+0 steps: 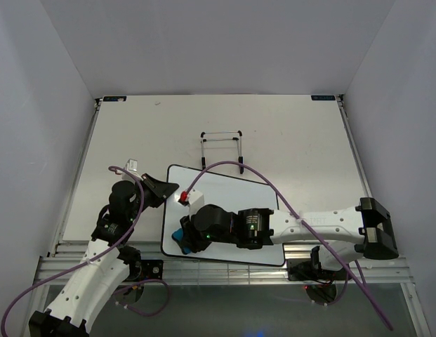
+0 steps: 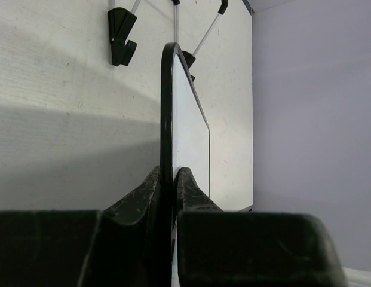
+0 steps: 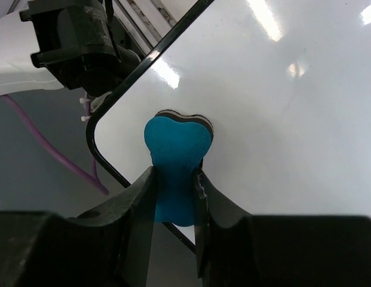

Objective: Erase the whiteboard

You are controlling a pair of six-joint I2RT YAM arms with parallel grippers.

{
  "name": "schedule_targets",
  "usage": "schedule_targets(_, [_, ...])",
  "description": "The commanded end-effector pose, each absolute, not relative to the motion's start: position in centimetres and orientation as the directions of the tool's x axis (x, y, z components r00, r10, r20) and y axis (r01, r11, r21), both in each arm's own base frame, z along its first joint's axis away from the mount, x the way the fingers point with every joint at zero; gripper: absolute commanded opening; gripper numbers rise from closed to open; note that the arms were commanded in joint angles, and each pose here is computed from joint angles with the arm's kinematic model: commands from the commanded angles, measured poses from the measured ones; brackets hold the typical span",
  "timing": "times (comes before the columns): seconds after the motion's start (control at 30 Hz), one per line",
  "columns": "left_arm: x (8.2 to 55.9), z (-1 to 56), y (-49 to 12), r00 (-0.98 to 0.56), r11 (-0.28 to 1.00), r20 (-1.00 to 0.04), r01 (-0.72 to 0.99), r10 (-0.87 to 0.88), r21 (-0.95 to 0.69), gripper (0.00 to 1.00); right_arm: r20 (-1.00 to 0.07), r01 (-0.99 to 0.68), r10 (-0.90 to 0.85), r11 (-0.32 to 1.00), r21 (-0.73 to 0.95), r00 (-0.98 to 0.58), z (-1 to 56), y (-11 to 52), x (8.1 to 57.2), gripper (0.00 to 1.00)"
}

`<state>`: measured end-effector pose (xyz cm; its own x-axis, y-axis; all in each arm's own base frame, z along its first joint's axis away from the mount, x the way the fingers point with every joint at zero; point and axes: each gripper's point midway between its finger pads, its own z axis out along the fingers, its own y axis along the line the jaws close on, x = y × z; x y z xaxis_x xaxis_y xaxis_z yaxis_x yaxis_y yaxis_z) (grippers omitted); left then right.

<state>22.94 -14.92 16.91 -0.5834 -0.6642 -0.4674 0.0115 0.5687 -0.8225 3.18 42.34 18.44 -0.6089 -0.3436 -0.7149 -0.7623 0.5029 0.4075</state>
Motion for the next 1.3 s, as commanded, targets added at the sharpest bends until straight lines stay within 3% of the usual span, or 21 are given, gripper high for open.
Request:
schedule_targets(0.0, [23.0, 15.6, -13.9, -0.569, 0.646, -0.534, 0.006, -0.625, -0.763, 0.00, -0.698, -0.737, -0.375, 0.592, 0.327, -0.611, 16.5, 40.0, 4.4, 0.08])
schedule_targets(0.43, [23.1, 15.9, -13.9, -0.565, 0.648, -0.539, 0.009, -0.625, -0.761, 0.00, -0.627, -0.665, -0.383, 0.682, 0.303, -0.678, 12.3, 33.6, 4.2, 0.08])
schedule_targets(0.6, [23.1, 15.7, -13.9, -0.568, 0.646, -0.532, 0.001, -0.628, -0.763, 0.00, -0.651, -0.779, -0.453, 0.495, 0.385, -0.610, 14.0, 37.3, 0.5, 0.08])
schedule_targets(0.73, [23.1, 15.8, -13.9, -0.568, 0.646, -0.534, 0.005, -0.627, -0.764, 0.00, -0.730, -0.862, -0.462, 0.329, 0.386, -0.503, 17.4, 41.7, -1.9, 0.08])
schedule_targets(0.87, [23.1, 15.9, -14.0, -0.569, 0.646, -0.535, 0.008, -0.625, -0.763, 0.00, -0.750, -0.878, -0.461, 0.315, 0.361, -0.474, 18.0, 43.7, -1.9, 0.08])
schedule_targets(1.07, [23.0, 15.9, -14.0, -0.570, 0.643, -0.532, 0.007, -0.627, -0.766, 0.00, -0.768, -0.865, -0.429, 0.387, 0.319, -0.475, 18.0, 43.4, 0.5, 0.08])
schedule_targets(1.27, [23.1, 16.2, -14.0, -0.567, 0.645, -0.537, 0.013, -0.624, -0.764, 0.00, -0.696, -0.784, -0.444, 0.552, 0.284, -0.564, 12.6, 37.9, 4.3, 0.08])
